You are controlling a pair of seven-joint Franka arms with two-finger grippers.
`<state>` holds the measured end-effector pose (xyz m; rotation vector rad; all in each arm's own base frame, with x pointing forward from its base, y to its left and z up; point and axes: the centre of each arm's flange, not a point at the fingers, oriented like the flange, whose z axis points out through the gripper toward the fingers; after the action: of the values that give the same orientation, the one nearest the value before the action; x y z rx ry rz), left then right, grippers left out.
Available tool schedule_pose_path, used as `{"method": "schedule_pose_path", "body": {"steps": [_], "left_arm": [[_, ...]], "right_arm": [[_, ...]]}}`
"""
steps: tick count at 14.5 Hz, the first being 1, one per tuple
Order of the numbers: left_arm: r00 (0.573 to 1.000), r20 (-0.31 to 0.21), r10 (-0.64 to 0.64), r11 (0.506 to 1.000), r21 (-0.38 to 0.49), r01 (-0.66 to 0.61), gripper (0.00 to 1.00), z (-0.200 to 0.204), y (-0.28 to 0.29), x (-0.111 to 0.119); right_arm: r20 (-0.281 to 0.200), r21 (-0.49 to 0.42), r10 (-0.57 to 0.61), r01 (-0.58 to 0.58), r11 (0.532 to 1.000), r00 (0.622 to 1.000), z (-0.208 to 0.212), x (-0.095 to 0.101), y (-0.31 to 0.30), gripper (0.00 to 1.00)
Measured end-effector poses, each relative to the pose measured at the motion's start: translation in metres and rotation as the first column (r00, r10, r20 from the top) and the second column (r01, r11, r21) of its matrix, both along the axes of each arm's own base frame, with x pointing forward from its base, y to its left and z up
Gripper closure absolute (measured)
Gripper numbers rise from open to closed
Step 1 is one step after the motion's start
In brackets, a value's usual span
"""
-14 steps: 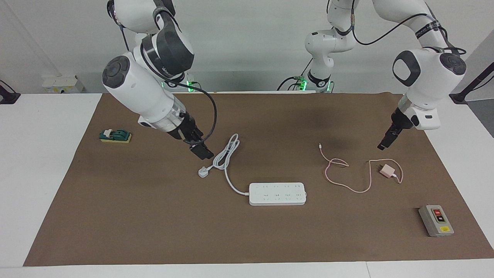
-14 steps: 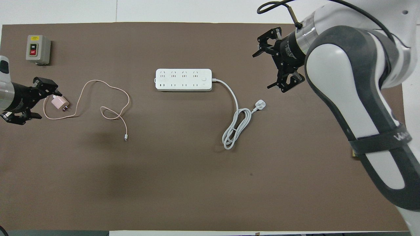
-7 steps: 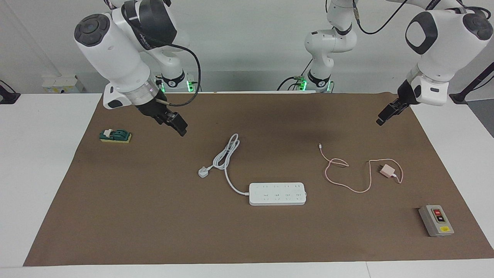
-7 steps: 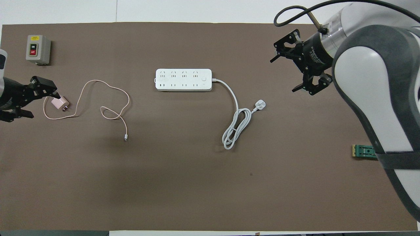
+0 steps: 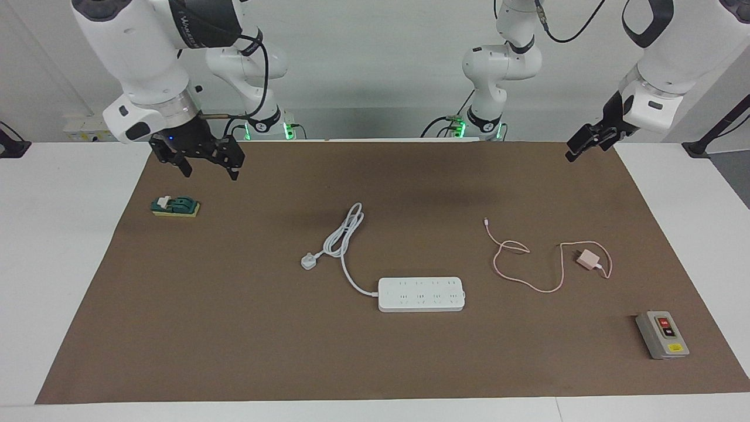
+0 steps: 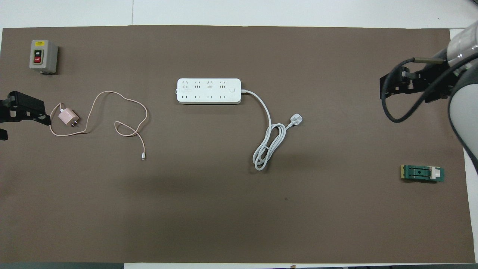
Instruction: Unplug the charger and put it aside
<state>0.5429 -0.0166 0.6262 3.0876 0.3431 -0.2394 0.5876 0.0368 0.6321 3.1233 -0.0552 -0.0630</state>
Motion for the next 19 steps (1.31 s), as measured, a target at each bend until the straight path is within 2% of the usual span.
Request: {"method": "schedule_pose_path", "body": {"steps": [2, 6, 11, 16, 19], "left_arm": [[0.999, -0.023, -0.027, 1.000, -0.003, 0.027, 0.00, 0.004, -0.003, -0.001], [0.990, 0.011, -0.142, 0.990, -0.019, 0.142, 0.00, 0.010, -0.010, 0.004], [0.980, 0.032, -0.194, 0.981, -0.023, 0.195, 0.00, 0.009, -0.012, 0.007], [0.973, 0.039, -0.229, 0.973, -0.026, 0.230, 0.00, 0.007, -0.011, 0.007], [0.971, 0.026, -0.237, 0.971, -0.029, 0.238, 0.00, 0.001, -0.011, 0.006]], "right_arm": [[0.007, -0.011, 0.049, -0.049, 0.999, 0.999, 0.007, -0.007, -0.015, 0.00], [-0.008, -0.026, 0.057, -0.057, 0.998, 0.998, 0.008, -0.032, -0.025, 0.00], [-0.002, -0.039, 0.048, -0.048, 0.998, 0.999, 0.001, -0.062, -0.043, 0.00], [0.002, -0.034, 0.040, -0.040, 0.999, 0.999, -0.005, -0.064, -0.058, 0.00], [-0.016, -0.027, 0.043, -0.044, 0.999, 0.999, -0.007, -0.066, -0.055, 0.00]]}}
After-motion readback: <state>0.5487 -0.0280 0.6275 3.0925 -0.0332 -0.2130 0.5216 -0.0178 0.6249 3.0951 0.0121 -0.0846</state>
